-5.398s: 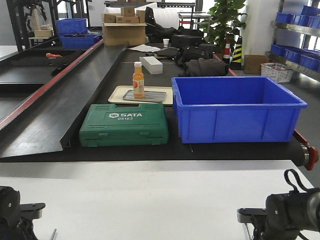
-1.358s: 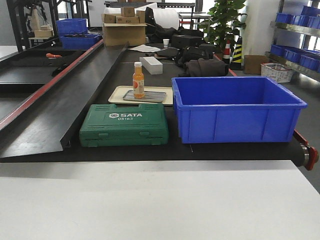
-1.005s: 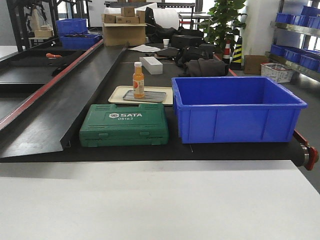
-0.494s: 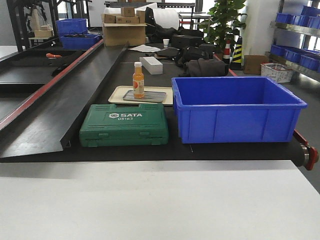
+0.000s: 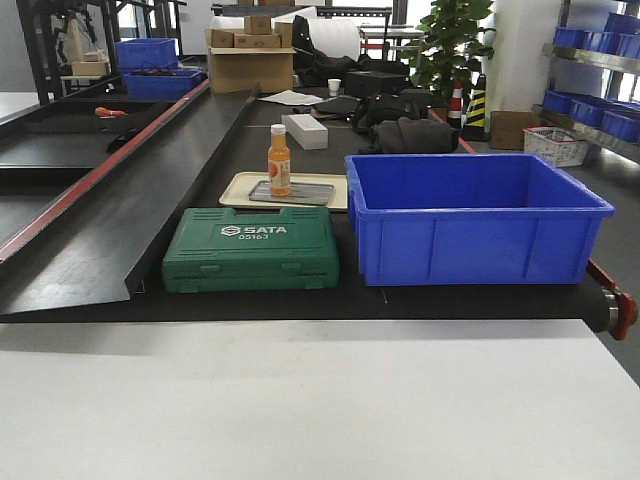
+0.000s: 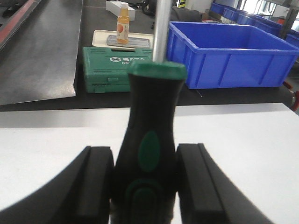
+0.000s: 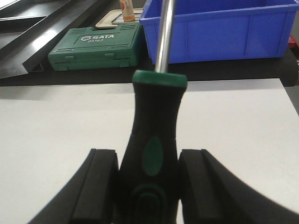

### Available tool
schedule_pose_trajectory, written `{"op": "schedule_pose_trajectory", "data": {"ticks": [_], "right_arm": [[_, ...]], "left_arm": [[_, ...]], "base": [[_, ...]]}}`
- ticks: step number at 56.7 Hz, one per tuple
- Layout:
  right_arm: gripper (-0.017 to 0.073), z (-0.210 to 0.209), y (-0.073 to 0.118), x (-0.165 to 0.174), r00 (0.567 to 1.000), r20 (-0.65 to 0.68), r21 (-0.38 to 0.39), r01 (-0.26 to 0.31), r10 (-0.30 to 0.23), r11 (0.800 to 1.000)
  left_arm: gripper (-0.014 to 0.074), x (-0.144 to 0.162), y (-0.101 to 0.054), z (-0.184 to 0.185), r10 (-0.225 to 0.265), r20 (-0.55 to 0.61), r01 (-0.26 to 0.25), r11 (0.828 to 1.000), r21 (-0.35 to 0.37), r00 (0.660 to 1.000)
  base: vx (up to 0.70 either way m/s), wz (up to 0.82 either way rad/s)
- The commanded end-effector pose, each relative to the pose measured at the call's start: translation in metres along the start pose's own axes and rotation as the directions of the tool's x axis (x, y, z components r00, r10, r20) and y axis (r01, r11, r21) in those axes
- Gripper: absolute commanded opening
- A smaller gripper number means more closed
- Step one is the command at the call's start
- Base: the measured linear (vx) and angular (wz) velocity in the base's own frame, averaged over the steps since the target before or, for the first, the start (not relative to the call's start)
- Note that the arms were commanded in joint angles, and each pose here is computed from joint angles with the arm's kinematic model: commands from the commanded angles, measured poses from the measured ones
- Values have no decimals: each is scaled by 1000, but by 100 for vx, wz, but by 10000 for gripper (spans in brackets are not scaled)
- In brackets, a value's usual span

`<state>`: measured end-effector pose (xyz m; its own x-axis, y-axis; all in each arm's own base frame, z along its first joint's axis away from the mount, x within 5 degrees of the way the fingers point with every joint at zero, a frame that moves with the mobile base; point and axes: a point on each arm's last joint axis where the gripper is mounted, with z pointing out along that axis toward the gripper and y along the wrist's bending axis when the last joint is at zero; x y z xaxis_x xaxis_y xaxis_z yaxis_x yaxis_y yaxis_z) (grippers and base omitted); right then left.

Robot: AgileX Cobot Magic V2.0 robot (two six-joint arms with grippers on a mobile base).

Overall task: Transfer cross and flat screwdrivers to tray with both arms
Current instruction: 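Hold both screwdrivers while the base backs away from the table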

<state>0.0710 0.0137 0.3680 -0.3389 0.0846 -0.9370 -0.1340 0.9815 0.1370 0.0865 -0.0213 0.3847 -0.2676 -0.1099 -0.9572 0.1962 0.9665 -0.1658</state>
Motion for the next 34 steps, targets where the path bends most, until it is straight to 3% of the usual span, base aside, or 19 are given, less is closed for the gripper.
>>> {"op": "schedule_pose_trajectory", "data": {"ticks": [1,34], "right_arm": [[-8,-4,2,-16,994,110,-10,7,-6,1000],[-8,-4,2,-16,994,110,-10,7,-6,1000]], "left_arm": [[3,-16,-3,-4,-3,114,1,1000,20,993],[3,-16,-3,-4,-3,114,1,1000,20,993]], "base": [[-5,1],[-16,-6]]}}
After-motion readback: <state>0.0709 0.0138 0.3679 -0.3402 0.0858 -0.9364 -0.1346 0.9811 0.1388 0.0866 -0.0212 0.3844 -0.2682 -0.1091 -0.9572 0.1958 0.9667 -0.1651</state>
